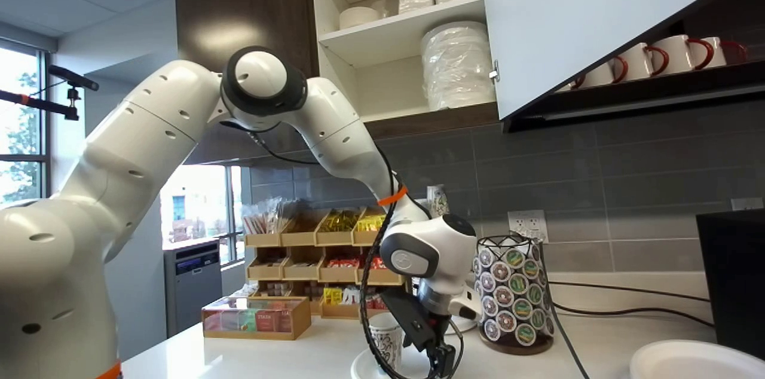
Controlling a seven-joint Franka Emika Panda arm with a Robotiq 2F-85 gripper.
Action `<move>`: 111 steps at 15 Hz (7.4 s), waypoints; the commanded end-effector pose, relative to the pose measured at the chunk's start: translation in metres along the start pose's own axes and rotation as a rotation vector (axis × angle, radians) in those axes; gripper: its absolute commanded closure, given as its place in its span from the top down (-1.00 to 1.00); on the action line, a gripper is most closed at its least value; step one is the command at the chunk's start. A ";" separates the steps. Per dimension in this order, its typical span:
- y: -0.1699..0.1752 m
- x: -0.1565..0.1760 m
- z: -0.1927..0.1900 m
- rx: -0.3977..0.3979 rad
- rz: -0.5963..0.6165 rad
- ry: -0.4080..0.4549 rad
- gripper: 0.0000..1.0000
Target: Pick up the paper plate with a paper coffee cup on top and put it in the bottom shelf of the cabinet with an open door
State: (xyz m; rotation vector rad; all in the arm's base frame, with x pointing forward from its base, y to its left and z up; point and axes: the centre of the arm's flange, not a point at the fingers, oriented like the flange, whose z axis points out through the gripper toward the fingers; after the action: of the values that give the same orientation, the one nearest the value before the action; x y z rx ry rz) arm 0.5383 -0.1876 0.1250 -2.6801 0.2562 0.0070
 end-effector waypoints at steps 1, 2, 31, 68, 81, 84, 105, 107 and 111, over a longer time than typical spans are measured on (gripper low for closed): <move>0.009 0.012 0.022 0.002 0.008 0.040 1.00; 0.009 0.014 0.026 -0.003 0.006 0.043 1.00; 0.019 0.030 0.052 -0.030 -0.005 0.032 -0.75; 0.033 0.014 0.005 0.518 -0.056 0.033 -0.98; -0.007 -0.029 -0.100 0.527 -0.113 0.053 -0.98; -0.023 -0.035 -0.127 0.526 -0.106 0.060 -0.98; -0.072 -0.033 -0.243 0.551 -0.166 0.032 -0.98; -0.079 -0.035 -0.259 0.560 -0.174 0.019 -0.98; -0.097 -0.039 -0.287 0.583 -0.188 -0.026 -0.98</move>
State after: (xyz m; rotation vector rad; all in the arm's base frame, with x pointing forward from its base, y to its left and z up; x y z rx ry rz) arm 0.5090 -0.2220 0.4033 -2.1150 -0.0005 -0.1333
